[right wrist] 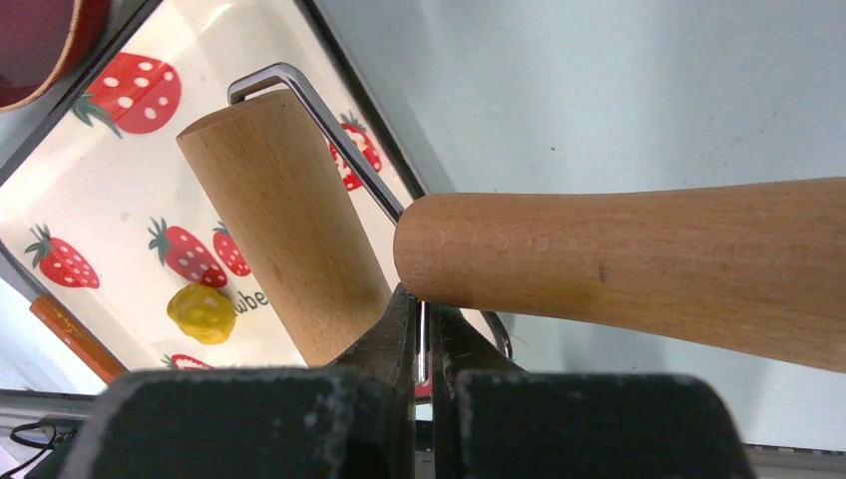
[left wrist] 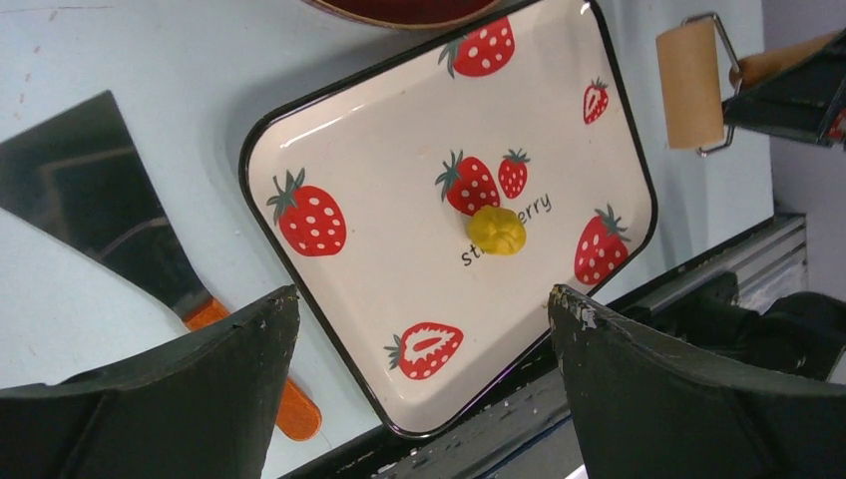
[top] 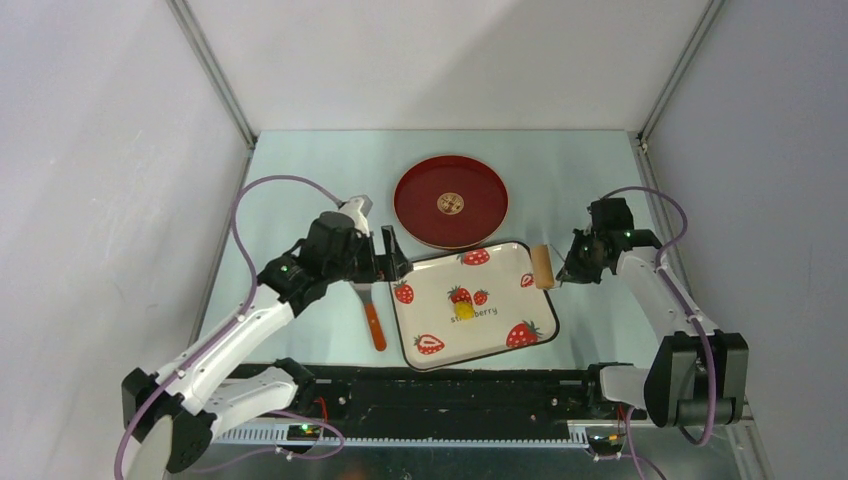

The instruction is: Roll out the dumpling wrappers from the dough

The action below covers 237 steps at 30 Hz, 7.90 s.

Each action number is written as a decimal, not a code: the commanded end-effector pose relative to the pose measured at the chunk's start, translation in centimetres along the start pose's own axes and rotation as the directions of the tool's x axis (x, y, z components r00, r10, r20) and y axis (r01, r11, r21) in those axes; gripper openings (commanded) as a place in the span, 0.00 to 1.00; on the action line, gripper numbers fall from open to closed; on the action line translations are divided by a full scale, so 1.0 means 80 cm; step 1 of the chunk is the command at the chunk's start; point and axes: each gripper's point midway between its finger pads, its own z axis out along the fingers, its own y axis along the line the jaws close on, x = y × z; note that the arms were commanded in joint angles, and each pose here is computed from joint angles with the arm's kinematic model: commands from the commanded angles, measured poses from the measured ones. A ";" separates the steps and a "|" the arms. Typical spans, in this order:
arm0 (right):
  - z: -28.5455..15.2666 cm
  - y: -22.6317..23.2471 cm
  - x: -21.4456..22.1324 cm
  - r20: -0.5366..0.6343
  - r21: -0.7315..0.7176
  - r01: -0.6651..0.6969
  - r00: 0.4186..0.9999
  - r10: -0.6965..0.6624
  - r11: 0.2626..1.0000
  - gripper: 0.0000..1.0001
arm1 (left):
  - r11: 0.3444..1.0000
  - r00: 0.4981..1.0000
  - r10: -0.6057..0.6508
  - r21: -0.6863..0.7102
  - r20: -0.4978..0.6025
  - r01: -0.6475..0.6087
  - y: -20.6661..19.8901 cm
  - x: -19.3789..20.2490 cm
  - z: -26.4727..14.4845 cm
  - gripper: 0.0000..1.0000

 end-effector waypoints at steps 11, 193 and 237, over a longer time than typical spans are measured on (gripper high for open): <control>-0.004 -0.018 -0.021 -0.005 -0.043 -0.082 0.997 0.082 0.996 0.00 | 0.918 0.927 0.367 0.194 -0.073 -0.347 -0.101 0.006 0.034 1.00; -0.046 -0.074 -0.086 0.048 -0.221 -0.459 0.876 0.479 0.861 0.54 | 0.244 0.361 0.913 0.454 0.190 -0.857 -0.340 0.071 0.327 0.00; -0.108 0.171 -0.003 -0.207 -0.782 -0.080 0.969 -0.135 0.618 0.91 | 0.310 0.352 0.918 0.226 0.180 -0.923 -0.157 -0.005 0.076 0.00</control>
